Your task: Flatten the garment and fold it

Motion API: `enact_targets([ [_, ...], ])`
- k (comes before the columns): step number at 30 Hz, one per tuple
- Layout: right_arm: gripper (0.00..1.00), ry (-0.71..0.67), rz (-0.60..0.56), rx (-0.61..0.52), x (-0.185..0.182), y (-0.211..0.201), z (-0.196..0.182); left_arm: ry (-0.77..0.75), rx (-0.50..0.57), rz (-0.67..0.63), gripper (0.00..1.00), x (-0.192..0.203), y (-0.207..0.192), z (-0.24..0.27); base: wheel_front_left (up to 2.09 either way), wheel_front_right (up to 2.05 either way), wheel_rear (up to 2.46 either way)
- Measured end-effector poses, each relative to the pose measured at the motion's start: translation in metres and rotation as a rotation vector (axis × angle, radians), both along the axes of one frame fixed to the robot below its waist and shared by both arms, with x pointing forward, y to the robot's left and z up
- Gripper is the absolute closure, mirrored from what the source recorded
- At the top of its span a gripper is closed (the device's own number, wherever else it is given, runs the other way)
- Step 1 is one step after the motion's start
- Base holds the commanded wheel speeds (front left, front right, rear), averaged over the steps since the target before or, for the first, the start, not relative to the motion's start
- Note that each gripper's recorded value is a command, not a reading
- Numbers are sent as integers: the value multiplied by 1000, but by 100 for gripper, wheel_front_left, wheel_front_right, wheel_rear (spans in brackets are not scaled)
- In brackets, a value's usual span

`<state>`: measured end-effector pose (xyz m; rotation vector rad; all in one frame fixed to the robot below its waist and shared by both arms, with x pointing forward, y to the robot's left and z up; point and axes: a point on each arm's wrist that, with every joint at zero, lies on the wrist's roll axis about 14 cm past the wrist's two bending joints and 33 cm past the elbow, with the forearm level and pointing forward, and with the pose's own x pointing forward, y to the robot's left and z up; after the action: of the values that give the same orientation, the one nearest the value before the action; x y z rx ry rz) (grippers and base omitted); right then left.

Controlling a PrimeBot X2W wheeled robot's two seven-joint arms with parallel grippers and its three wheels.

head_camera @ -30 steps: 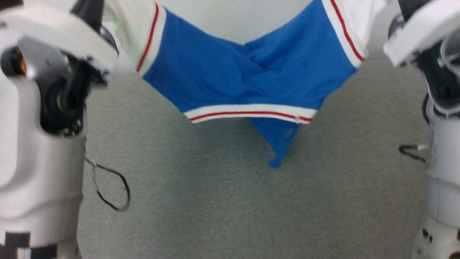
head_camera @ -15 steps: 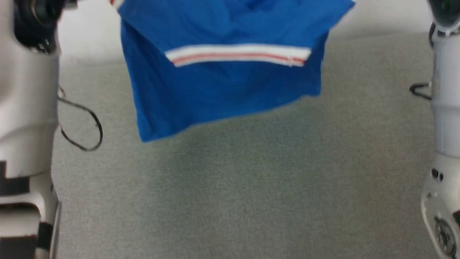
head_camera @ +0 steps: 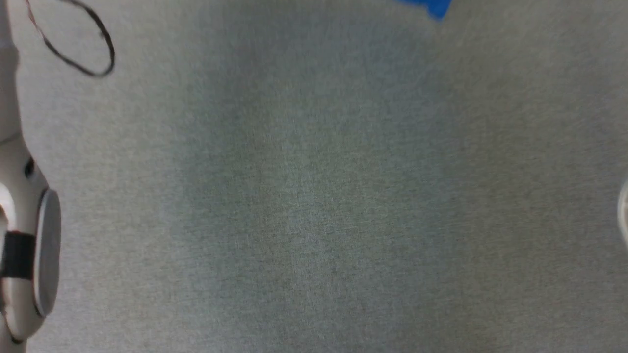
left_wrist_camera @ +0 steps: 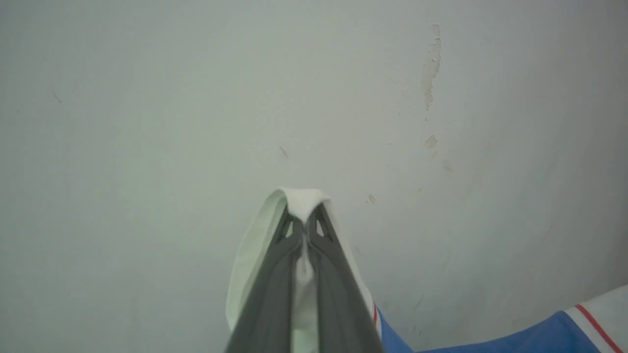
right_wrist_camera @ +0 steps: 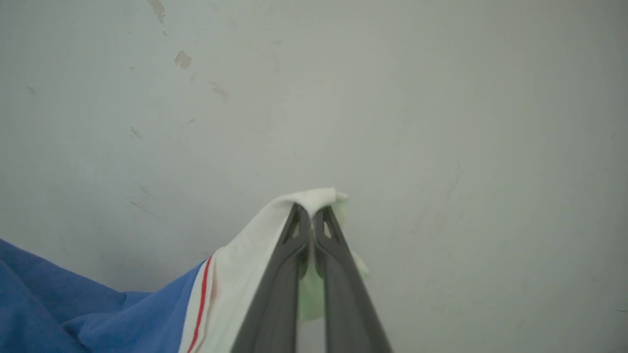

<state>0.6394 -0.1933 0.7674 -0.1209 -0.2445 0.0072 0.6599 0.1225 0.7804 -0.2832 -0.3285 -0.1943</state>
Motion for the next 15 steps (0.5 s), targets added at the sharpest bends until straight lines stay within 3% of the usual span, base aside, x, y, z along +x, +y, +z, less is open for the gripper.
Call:
enact_targets([
  [9, 100, 23, -39, -180, 68, -7, -77, -5, -63, -37, 100, 58, 11, -83, 0, 0, 0],
  [15, 100, 57, -3, -247, 100, 3, -137, 45, -116, 10, 100, 82, 43, -147, 0, 0, 0],
])
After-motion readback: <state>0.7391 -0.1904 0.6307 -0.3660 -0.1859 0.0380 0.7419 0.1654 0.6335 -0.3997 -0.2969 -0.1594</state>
